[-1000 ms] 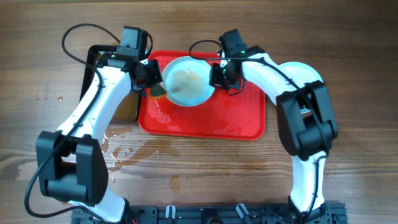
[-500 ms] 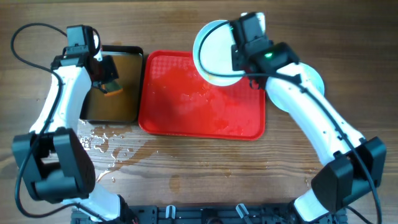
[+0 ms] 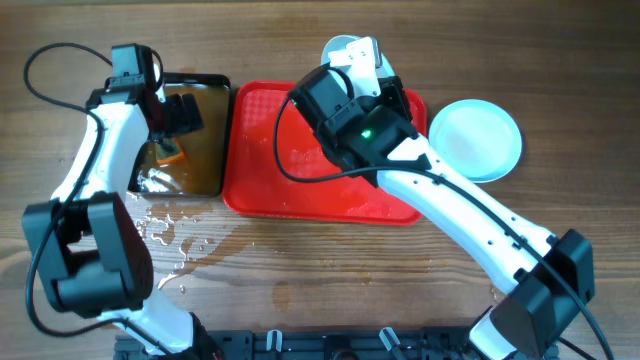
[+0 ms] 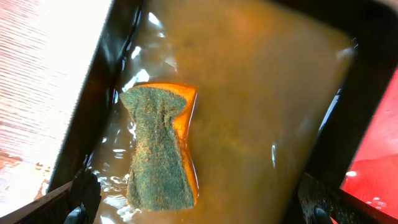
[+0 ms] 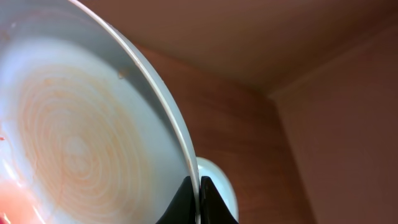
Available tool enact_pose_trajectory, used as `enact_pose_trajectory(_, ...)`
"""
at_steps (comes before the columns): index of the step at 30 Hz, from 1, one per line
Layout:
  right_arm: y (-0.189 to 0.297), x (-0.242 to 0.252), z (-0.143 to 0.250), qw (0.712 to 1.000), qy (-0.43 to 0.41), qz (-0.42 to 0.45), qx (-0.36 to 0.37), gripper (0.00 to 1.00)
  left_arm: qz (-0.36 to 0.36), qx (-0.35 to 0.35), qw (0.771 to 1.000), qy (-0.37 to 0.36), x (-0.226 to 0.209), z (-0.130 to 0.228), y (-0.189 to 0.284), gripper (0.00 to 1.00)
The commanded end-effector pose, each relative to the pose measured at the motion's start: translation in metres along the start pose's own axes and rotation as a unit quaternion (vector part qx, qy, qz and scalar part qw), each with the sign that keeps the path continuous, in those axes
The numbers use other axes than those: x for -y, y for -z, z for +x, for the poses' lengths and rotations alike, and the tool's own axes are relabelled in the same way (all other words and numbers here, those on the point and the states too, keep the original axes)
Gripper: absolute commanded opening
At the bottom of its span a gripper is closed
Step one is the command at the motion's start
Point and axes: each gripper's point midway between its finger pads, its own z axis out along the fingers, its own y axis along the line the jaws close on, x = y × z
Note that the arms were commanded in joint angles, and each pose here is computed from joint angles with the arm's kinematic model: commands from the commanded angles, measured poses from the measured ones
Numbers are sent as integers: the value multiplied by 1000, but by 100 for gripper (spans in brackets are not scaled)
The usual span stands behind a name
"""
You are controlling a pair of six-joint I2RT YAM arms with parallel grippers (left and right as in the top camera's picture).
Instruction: Clean dirty plates on tray and stack at the side
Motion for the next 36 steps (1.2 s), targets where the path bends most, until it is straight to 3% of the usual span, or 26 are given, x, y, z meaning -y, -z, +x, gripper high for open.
enact_pose_trajectory(1, 12, 30, -11, 996, 0, 89, 30, 4, 21, 62, 997, 29, 3, -22, 54, 100)
enact_pose_trajectory(6, 29, 42, -18, 989, 0, 139, 58, 4, 75, 77, 994, 25, 19, -20, 87, 100)
enact_pose_trajectory(12, 34, 37, -19, 989, -16, 131, 66, 4, 101, 48, 993, 33, 29, -7, 88, 100)
enact_pose_trajectory(22, 31, 25, -10, 994, -43, 88, 51, 4, 121, 33, 992, -15, 70, 10, 91, 100)
enact_pose_trajectory(26, 22, -21, 9, 997, -58, -52, -9, 4, 125, 30, 992, -4, 76, 12, 92, 100)
enact_pose_trajectory(30, 14, -15, 18, 992, -91, -72, -41, 4, 132, 25, 991, 5, 85, 15, 93, 100)
enact_pose_trajectory(36, -2, -48, 46, 952, -113, -240, -154, 4, 149, 34, 988, -24, 111, 19, 98, 100)
